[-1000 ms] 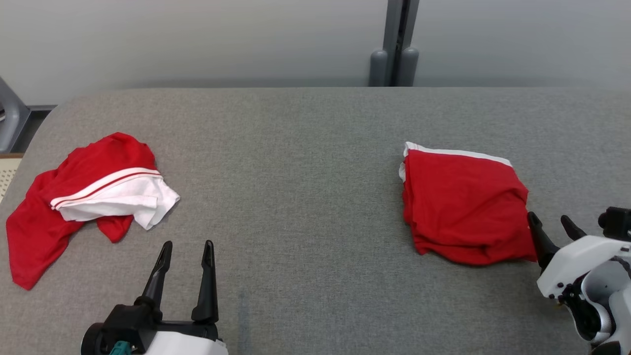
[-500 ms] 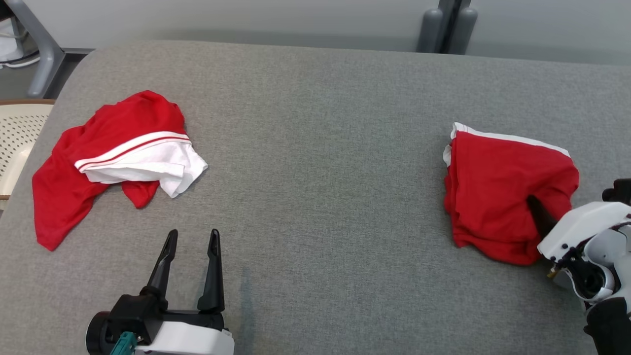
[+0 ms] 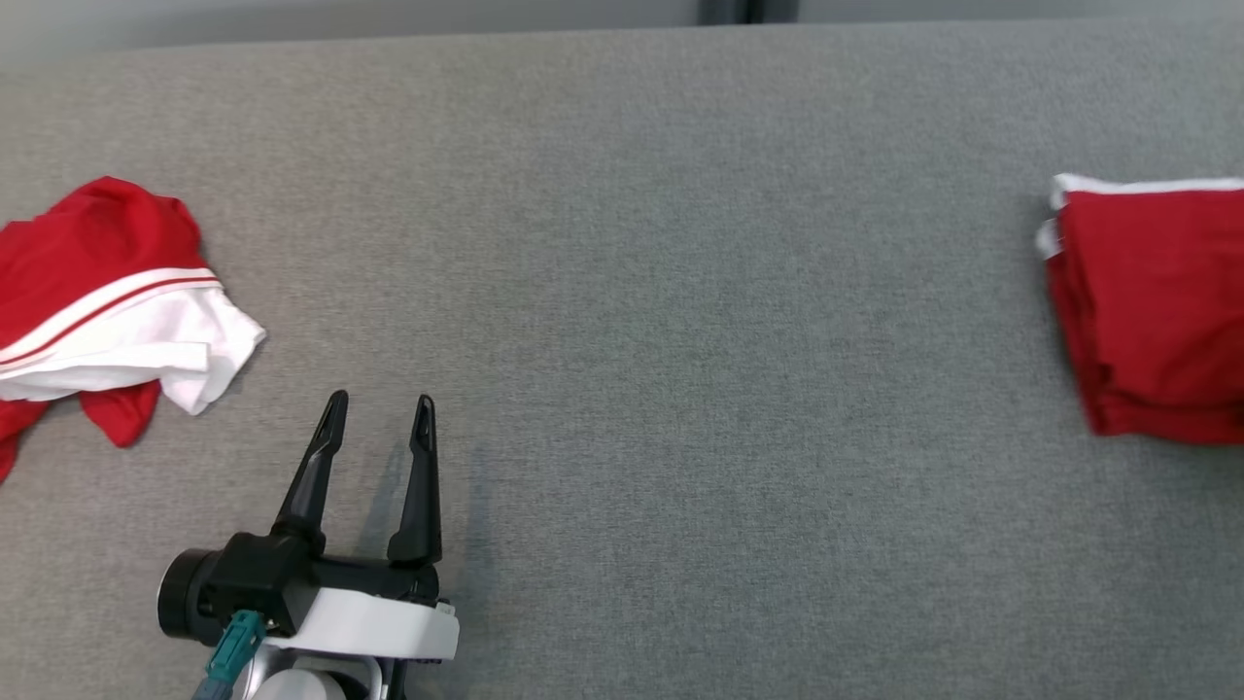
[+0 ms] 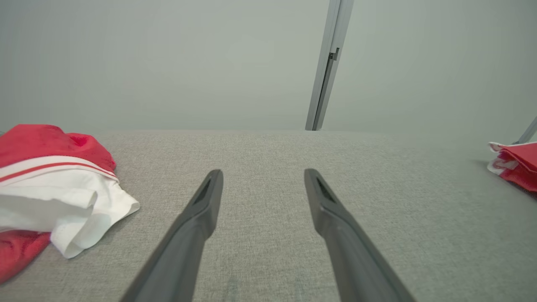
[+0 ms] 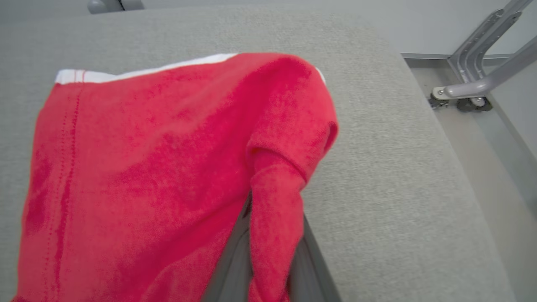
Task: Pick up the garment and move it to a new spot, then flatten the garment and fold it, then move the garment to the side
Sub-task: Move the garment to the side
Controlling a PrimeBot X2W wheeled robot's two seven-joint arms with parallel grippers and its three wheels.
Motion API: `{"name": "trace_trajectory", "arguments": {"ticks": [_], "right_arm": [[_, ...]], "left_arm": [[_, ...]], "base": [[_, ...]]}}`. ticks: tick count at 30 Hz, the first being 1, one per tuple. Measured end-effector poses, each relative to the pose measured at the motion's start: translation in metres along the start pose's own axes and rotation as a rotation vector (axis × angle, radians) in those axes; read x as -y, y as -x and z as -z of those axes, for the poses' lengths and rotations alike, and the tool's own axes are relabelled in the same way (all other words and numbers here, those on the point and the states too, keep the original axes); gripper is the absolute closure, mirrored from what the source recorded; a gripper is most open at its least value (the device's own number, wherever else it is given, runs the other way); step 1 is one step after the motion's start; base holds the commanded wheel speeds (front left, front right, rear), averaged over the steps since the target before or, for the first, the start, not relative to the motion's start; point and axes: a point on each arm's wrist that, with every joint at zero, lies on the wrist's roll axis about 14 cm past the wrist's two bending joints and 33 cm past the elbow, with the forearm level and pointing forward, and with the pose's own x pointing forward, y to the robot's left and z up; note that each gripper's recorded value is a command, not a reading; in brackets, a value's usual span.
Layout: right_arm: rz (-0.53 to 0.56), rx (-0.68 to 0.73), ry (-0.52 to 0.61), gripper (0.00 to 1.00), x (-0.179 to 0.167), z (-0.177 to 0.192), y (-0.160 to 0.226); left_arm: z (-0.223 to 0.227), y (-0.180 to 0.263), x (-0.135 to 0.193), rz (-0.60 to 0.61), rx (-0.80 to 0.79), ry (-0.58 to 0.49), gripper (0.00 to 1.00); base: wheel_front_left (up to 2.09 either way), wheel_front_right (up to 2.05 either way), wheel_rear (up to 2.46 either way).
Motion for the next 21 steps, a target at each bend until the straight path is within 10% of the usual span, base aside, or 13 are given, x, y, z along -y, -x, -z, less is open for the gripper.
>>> {"name": "trace_trajectory", "arguments": {"ticks": [10,12,13,14,21], "right_arm": [[0.268,0.011,0.307,1.00,0.094,-0.040,0.006],[0.284,0.040,0.333,0.54,0.097,-0.050,0.005],[0.297,0.046,0.343,0.54,0.101,-0.054,0.006],[0.326,0.045,0.354,0.00,0.110,-0.056,0.008],[0.270,0.478,0.286,0.00,0.078,-0.129,0.036]], "left_arm": [[0.015,-0.013,0.014,0.048,-0.034,0.008,0.00],[0.016,-0.012,0.011,0.040,-0.038,0.007,0.00],[0.016,-0.012,0.010,0.037,-0.038,0.006,0.00],[0.016,-0.011,0.009,0.032,-0.038,0.005,0.00],[-0.005,-0.007,0.001,-0.004,0.019,0.017,0.00]], "base": [[0.00,0.00,0.00],[0.00,0.00,0.00],[0.00,0.00,0.00],[0.00,0.00,0.00],[0.00,0.00,0.00]]}}
